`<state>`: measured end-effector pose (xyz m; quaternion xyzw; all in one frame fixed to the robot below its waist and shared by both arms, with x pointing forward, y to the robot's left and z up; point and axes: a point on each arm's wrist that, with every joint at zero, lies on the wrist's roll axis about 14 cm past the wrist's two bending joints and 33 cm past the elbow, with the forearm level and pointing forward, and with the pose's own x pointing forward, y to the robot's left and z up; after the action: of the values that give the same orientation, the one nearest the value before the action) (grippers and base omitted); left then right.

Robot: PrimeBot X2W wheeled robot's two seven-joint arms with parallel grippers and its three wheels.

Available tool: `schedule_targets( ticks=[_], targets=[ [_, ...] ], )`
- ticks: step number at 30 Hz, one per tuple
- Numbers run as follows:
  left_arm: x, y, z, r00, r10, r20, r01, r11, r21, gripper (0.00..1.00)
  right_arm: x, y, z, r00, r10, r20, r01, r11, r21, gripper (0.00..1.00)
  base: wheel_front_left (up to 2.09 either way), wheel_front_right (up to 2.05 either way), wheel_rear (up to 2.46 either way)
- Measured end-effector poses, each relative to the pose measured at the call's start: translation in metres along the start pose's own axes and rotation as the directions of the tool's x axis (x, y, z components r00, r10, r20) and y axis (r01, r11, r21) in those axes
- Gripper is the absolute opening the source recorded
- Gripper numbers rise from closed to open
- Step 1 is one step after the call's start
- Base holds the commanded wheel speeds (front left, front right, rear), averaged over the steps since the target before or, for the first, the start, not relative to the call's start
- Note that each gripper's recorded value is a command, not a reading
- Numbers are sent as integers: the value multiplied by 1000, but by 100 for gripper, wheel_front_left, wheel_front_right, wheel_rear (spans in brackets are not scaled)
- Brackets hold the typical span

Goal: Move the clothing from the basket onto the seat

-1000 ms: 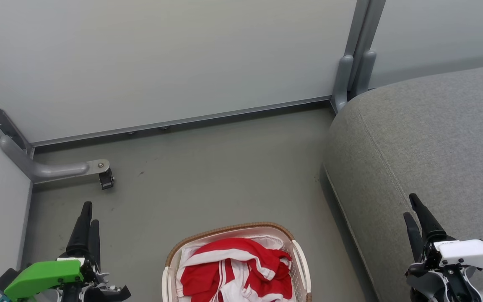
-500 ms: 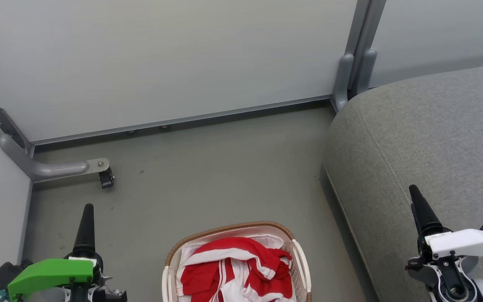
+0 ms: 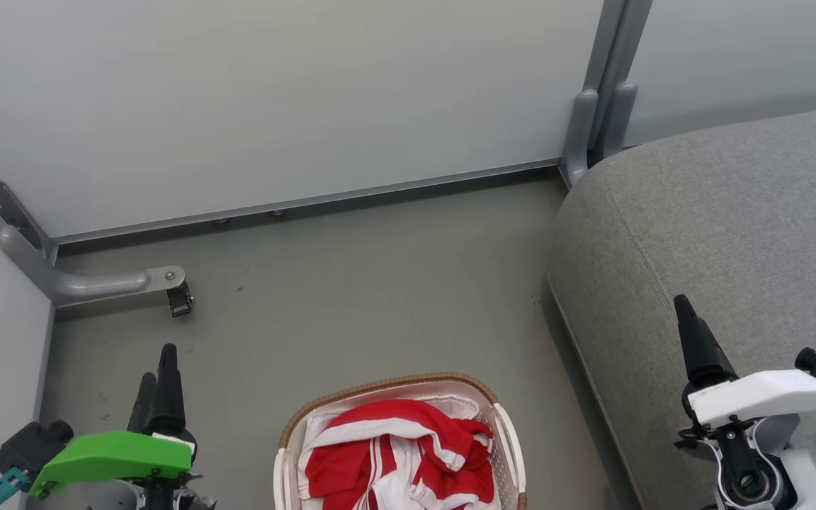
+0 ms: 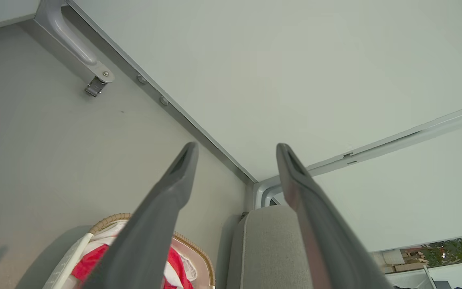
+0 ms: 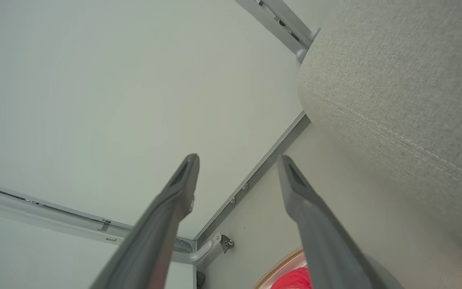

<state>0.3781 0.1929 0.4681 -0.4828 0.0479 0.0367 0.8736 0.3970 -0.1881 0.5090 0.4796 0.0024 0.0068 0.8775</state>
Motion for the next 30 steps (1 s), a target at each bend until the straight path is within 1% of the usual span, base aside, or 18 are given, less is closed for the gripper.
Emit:
schedule_targets(
  ticks=[6,10,11,16,20,26,30],
  targets=[
    [0,1,-4,1000,0,-8,1,995,98,100,-1,3,-7,1000,10,-18,-12,994,-106,100,0,0,0],
    [0,0,-6,1000,-7,-15,10,984,177,100,-1,4,-11,1000,16,-27,-21,985,-171,100,0,0,0],
    [-1,0,-7,1000,-10,-17,13,977,212,100,-1,5,-14,999,22,-38,-29,978,-204,100,0,0,0],
    [-1,-2,-11,999,-21,-29,29,954,297,100,-1,6,-17,998,32,-46,-44,956,-291,100,0,0,0],
    [-2,-2,-11,999,-26,-29,35,934,355,100,-1,7,-19,998,37,-52,-53,936,-347,100,0,0,0],
    [-4,-1,-17,998,-30,-51,50,892,449,100,-2,8,-23,997,47,-61,-68,907,-416,100,0,0,0],
    [-5,-1,-20,998,-37,-59,61,869,491,100,-2,9,-25,996,54,-67,-79,884,-460,100,0,0,0]
  ],
)
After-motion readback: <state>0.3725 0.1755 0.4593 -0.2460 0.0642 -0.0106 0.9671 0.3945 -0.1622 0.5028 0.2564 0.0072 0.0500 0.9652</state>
